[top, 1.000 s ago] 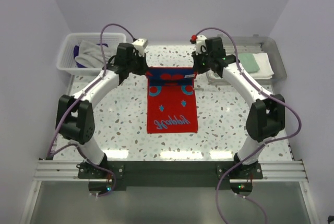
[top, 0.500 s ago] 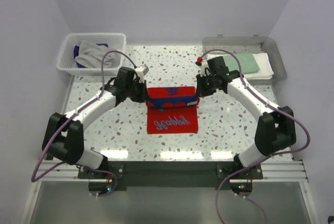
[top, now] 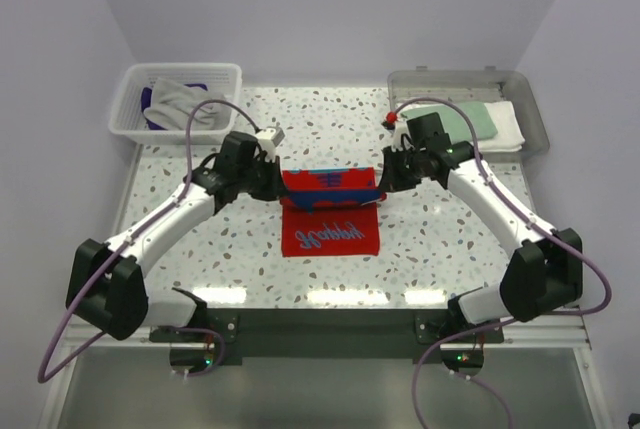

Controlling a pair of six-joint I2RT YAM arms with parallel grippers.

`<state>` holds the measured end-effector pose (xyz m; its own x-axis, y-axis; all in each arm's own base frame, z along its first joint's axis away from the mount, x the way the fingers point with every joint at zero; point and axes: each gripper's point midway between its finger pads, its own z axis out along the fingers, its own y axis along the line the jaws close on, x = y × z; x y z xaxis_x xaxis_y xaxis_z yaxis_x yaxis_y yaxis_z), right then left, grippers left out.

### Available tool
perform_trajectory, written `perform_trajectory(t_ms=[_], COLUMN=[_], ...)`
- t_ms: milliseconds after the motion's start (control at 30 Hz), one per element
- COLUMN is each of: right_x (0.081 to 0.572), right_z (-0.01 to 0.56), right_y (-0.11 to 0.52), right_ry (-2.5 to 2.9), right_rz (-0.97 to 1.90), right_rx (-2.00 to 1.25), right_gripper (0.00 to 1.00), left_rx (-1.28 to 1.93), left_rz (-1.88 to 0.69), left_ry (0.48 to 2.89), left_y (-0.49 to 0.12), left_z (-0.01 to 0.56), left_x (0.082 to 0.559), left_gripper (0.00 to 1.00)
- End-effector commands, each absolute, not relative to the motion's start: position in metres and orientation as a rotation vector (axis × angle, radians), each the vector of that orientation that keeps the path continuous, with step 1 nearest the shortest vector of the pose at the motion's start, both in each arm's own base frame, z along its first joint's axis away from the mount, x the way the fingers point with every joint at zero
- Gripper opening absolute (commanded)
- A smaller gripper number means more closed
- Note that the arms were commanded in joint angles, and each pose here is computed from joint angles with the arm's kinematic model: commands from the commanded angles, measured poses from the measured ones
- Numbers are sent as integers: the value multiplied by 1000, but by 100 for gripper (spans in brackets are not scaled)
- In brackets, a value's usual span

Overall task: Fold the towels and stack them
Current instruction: Fold the towel

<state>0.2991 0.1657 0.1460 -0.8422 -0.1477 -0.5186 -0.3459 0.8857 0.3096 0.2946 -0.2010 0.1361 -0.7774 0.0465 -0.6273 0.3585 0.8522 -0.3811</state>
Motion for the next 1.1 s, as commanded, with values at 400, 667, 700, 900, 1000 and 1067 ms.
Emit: perform_trajectory(t_ms=[400, 667, 700, 900, 1000, 1067], right_x=[240, 227, 226, 220, 219, 219], right_z=[107, 61, 57, 32, 26, 23], right_y=[137, 135, 135, 135, 137, 136], right_ry=[2780, 2911, 2921, 2985, 2999, 3000], right_rz=[478, 465, 461, 460, 477, 463], right_rx=[-241, -184, -183, -168, -166, -166], right_gripper=[0, 0, 0, 0, 0, 0], left_rx=[180, 178, 176, 177, 176, 173], left_rz=[-452, -430, -427, -424, -417, -414], left_ry=[2644, 2766, 2774, 2824, 2845, 2855], left_y=[-156, -159, -158, -159, -159, -158], left_z=[76, 38, 35, 19, 12, 9], left_x=[245, 225, 224, 214, 210, 207], left_gripper=[0, 0, 0, 0, 0, 0])
